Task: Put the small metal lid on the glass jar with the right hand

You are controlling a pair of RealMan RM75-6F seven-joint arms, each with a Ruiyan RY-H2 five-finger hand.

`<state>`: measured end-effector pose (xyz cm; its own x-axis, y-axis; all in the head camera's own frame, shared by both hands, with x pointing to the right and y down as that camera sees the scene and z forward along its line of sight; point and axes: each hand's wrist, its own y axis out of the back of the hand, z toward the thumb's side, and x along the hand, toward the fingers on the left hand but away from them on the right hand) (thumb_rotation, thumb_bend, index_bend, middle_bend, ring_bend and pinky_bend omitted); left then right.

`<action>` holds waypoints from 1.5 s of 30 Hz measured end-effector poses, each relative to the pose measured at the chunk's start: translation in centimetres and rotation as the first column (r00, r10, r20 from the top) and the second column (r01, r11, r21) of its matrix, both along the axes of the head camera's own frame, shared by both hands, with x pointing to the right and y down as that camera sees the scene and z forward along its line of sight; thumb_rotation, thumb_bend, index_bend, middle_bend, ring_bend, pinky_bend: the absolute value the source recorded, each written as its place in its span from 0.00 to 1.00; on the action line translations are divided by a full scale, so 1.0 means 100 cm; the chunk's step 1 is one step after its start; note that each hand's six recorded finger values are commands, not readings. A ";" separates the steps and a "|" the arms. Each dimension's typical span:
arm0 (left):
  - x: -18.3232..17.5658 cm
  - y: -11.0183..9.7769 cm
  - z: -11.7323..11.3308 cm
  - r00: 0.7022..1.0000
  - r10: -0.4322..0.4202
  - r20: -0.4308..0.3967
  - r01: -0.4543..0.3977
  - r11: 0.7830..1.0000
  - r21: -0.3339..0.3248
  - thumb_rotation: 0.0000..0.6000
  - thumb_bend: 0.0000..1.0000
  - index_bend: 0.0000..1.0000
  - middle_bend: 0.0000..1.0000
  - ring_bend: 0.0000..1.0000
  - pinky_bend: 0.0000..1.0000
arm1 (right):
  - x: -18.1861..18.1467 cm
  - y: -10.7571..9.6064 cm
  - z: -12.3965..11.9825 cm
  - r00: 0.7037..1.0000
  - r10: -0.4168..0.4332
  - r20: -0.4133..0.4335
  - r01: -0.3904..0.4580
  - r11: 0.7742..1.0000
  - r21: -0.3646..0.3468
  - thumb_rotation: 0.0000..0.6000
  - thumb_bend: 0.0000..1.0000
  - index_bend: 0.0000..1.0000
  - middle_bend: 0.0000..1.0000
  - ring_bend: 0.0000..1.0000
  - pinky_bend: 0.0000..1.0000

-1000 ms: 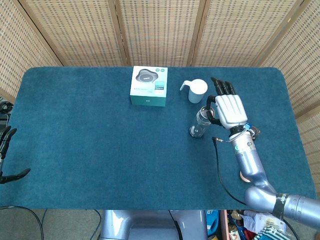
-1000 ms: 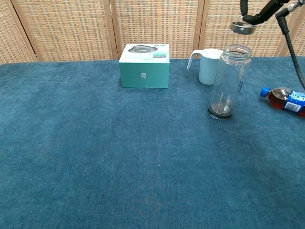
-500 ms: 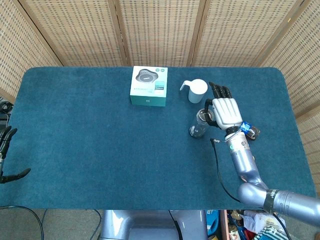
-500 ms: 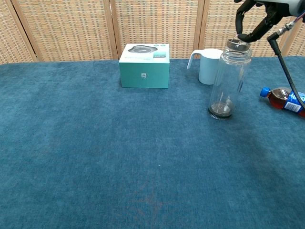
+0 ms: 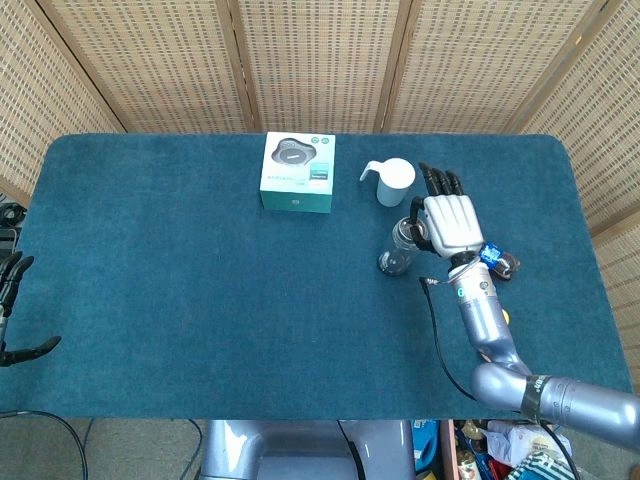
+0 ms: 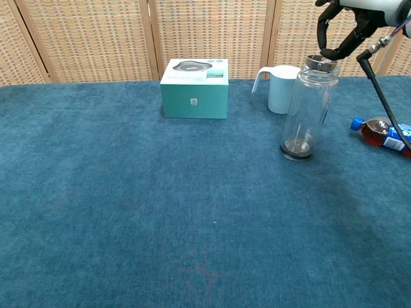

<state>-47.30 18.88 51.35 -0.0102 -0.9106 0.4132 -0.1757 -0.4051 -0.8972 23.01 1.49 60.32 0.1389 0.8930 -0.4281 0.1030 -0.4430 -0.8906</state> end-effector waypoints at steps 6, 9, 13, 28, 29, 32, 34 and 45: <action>0.000 0.000 0.000 1.000 -0.002 0.001 0.002 1.000 0.003 1.00 0.08 0.00 0.00 0.00 0.00 | 0.002 0.003 0.005 1.000 -0.004 -0.015 0.003 1.000 -0.018 1.00 0.29 0.14 0.00 0.00 0.00; 0.000 0.000 0.000 1.000 -0.002 0.002 0.002 1.000 0.002 1.00 0.08 0.00 0.00 0.00 0.00 | 0.002 0.004 0.006 1.000 -0.010 -0.007 0.010 1.000 -0.029 1.00 0.09 0.00 0.00 0.00 0.00; -0.001 0.000 0.000 1.000 -0.002 0.004 0.002 1.000 0.001 1.00 0.08 0.00 0.00 0.00 0.00 | 0.002 0.004 0.004 1.000 -0.016 -0.009 0.016 1.000 -0.021 1.00 0.06 0.00 0.00 0.00 0.00; 0.000 0.001 0.001 1.000 0.002 0.003 -0.002 1.000 -0.004 1.00 0.08 0.00 0.00 0.00 0.00 | 0.006 0.006 -0.047 0.996 -0.042 0.077 0.036 0.996 0.080 1.00 0.05 0.00 0.00 0.00 0.00; 0.001 0.001 0.001 1.000 0.004 0.002 -0.004 1.000 -0.004 1.00 0.08 0.00 0.00 0.00 0.00 | 0.010 0.008 -0.054 0.995 -0.047 0.084 0.040 0.995 0.093 1.00 0.04 0.00 0.00 0.00 0.00; 0.003 0.003 0.001 1.000 0.014 0.002 -0.014 1.000 -0.003 1.00 0.08 0.00 0.00 0.00 0.00 | 0.025 0.020 -0.066 0.993 -0.057 0.101 0.045 0.992 0.118 1.00 0.00 0.00 0.00 0.00 0.00; 0.004 0.005 0.001 1.000 0.017 0.005 -0.017 1.000 -0.002 1.00 0.08 0.00 0.00 0.00 0.00 | 0.038 0.032 -0.071 0.992 -0.061 0.114 0.046 0.991 0.129 1.00 0.00 0.00 0.00 0.00 0.00; 0.007 0.008 0.006 0.999 0.033 0.019 -0.033 0.999 0.017 1.00 0.08 0.00 0.00 0.00 0.00 | 0.132 0.140 -0.063 0.999 -0.039 0.034 0.034 0.989 0.143 1.00 0.00 0.00 0.00 0.00 0.00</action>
